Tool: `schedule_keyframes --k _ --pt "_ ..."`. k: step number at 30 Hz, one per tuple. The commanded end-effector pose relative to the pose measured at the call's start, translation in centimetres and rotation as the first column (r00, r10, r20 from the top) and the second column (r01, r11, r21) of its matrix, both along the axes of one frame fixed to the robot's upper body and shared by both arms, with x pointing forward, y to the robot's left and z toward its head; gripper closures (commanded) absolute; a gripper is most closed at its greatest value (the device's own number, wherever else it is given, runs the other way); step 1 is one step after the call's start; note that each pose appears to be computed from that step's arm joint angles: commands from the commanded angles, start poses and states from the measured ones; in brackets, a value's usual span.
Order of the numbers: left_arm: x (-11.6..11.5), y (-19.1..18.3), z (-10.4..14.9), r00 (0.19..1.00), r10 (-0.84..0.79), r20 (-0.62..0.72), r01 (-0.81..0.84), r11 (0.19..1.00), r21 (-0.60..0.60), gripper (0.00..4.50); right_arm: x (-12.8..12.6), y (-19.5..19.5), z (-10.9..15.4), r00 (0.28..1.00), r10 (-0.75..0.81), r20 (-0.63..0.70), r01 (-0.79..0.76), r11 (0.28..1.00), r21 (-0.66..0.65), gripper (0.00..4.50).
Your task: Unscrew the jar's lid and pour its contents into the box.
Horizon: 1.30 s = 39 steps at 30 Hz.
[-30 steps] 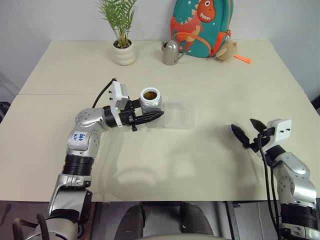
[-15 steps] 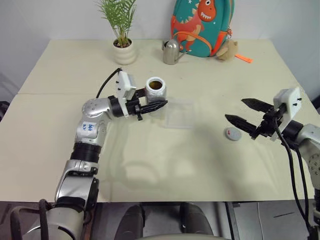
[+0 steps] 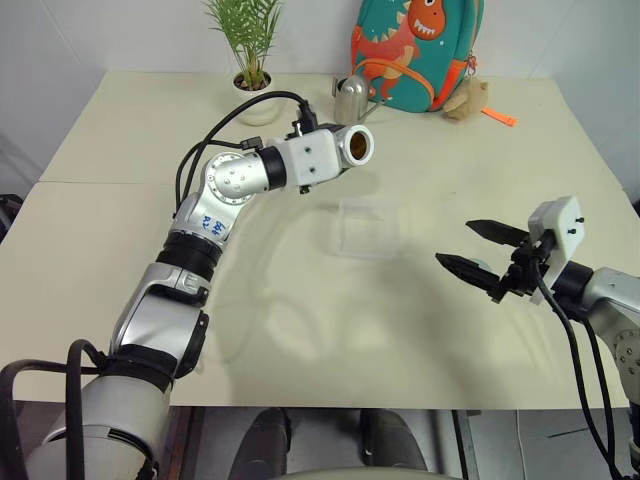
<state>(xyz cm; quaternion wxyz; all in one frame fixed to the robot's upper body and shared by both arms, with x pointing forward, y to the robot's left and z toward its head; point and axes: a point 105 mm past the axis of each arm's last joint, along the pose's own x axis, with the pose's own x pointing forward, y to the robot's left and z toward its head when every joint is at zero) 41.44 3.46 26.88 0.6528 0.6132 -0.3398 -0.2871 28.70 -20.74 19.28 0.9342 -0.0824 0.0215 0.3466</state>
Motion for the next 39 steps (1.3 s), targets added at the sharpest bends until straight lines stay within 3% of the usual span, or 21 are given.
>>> schedule_keyframes --k 1,6,12,16,22,25,27,31,35,37,39 --pt "-1.4 -2.9 0.1 0.9 -0.114 0.421 0.035 0.981 0.19 2.56 -0.6 0.6 1.1 0.999 -0.002 0.054 0.001 0.999 0.033 0.04" --pt "-0.5 -3.6 -2.7 0.815 -0.167 0.555 -0.024 0.947 0.32 2.56 -0.6 1.1 1.2 0.998 -0.009 0.064 0.005 0.998 0.058 0.04" --pt "-0.2 -3.8 -3.5 0.749 -0.199 0.632 -0.047 0.936 0.35 2.56 -0.6 1.5 1.3 0.997 -0.016 0.075 0.009 0.996 0.093 0.04" --pt "-0.4 -4.0 -3.2 0.731 -0.209 0.65 -0.035 0.939 0.341 2.56 -0.6 1.8 1.2 0.997 -0.013 0.076 0.004 0.994 0.11 0.04" --pt "-0.2 -3.3 -3.0 0.771 -0.184 0.61 -0.032 0.945 0.325 2.56 -0.4 2.0 1.0 0.997 -0.008 0.073 -0.001 0.993 0.121 0.04" --pt "0.2 -2.7 -2.1 0.873 -0.102 0.477 -0.004 0.976 0.217 2.56 -0.4 2.1 0.9 0.997 -0.004 0.071 -0.005 0.992 0.125 0.04" --pt "0.4 -2.2 -2.1 0.956 -0.064 0.287 0.029 0.992 0.123 2.56 -0.4 2.1 0.7 0.998 -0.003 0.068 -0.006 0.992 0.125 0.04" --pt "0.9 -0.2 -0.8 0.996 -0.039 -0.082 0.025 0.986 -0.164 2.56 -0.5 2.1 0.6 0.998 0.0 0.065 -0.008 0.992 0.124 0.04" --pt "2.5 2.9 -0.3 0.891 -0.098 -0.443 -0.119 0.892 -0.436 2.56 -0.5 2.1 0.5 0.998 0.002 0.065 -0.01 0.992 0.124 0.04" --pt "3.7 4.9 -1.1 0.784 -0.131 -0.607 -0.267 0.811 -0.52 2.56 -0.4 2.1 0.5 0.998 0.004 0.067 -0.012 0.992 0.123 0.04" --pt "4.7 6.8 -2.5 0.681 -0.104 -0.725 -0.436 0.737 -0.516 2.56 -0.3 2.1 0.6 0.998 0.005 0.07 -0.013 0.992 0.122 0.04"
